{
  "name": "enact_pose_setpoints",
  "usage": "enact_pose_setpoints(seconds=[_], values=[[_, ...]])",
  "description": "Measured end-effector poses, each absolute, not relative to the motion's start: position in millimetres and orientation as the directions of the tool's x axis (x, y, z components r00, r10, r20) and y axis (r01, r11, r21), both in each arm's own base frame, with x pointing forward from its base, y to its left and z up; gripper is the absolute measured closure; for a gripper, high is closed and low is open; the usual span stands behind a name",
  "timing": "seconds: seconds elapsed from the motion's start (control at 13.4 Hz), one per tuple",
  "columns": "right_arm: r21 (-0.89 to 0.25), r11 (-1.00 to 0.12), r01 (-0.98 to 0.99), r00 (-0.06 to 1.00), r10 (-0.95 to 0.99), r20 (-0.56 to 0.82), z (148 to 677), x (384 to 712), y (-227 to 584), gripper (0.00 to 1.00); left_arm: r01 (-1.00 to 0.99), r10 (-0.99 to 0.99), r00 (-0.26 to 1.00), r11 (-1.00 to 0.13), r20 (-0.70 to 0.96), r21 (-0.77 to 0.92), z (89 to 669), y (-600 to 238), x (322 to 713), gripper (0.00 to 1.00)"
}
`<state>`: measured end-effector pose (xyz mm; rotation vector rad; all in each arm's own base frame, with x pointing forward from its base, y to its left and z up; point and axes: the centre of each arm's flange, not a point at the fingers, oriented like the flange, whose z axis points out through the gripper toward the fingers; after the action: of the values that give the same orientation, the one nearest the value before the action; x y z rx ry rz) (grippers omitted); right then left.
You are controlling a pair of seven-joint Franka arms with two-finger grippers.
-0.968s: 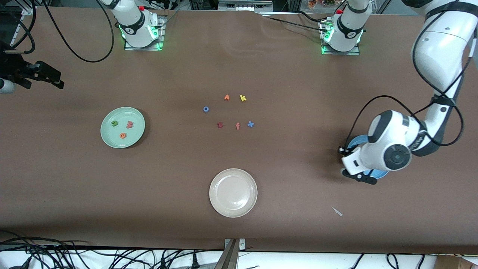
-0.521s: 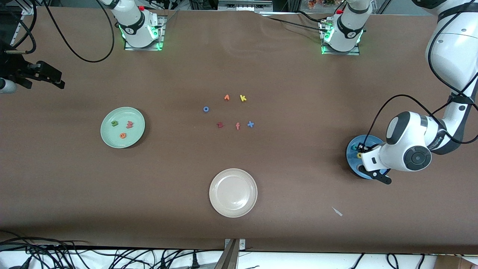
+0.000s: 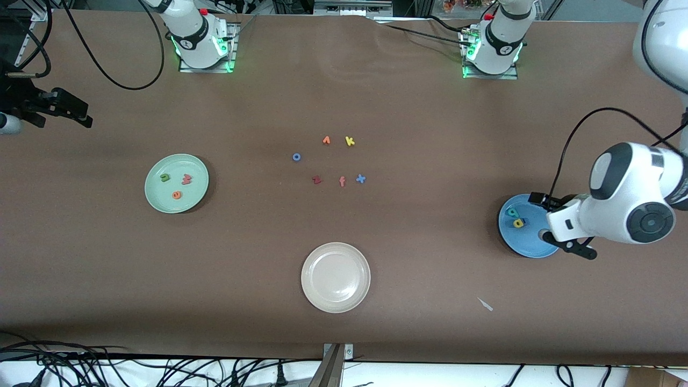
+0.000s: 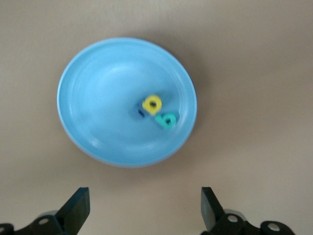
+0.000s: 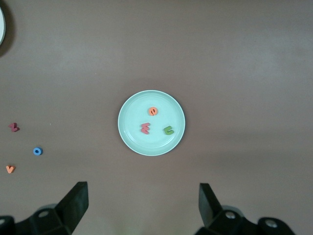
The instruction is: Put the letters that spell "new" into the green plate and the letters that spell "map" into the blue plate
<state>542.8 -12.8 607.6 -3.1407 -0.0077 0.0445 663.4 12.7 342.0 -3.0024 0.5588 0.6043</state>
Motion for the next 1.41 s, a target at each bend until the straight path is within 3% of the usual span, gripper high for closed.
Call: enact_pose_setpoints(seconds=[0.3,0.67,0.97,1.41], values=[[-0.001,-1.0,0.004,1.0,0.004,-0.029,608,543,-13,0.0,-0.26,-0.265,0.883,-0.963,-0.386,0.068,417,26,641,0.0],[-0.001,-1.0,0.003,1.0,0.003,-0.03,608,543,-14,0.0,-0.042,-0.066,0.965,-0.994,-0.252,0.099,536,75,600,0.0],[-0.001,-1.0,0.002,0.999,0.002,-0.035,608,543,-14,0.0,-0.126,-0.13,0.981,-0.991,-0.143,0.036,609,9,574,0.0],[-0.001,-1.0,0.002,0.999,0.002,-0.036,608,542,-14,0.0,-0.106,-0.108,0.989,-0.994,-0.099,0.017,624,0,559,0.0]])
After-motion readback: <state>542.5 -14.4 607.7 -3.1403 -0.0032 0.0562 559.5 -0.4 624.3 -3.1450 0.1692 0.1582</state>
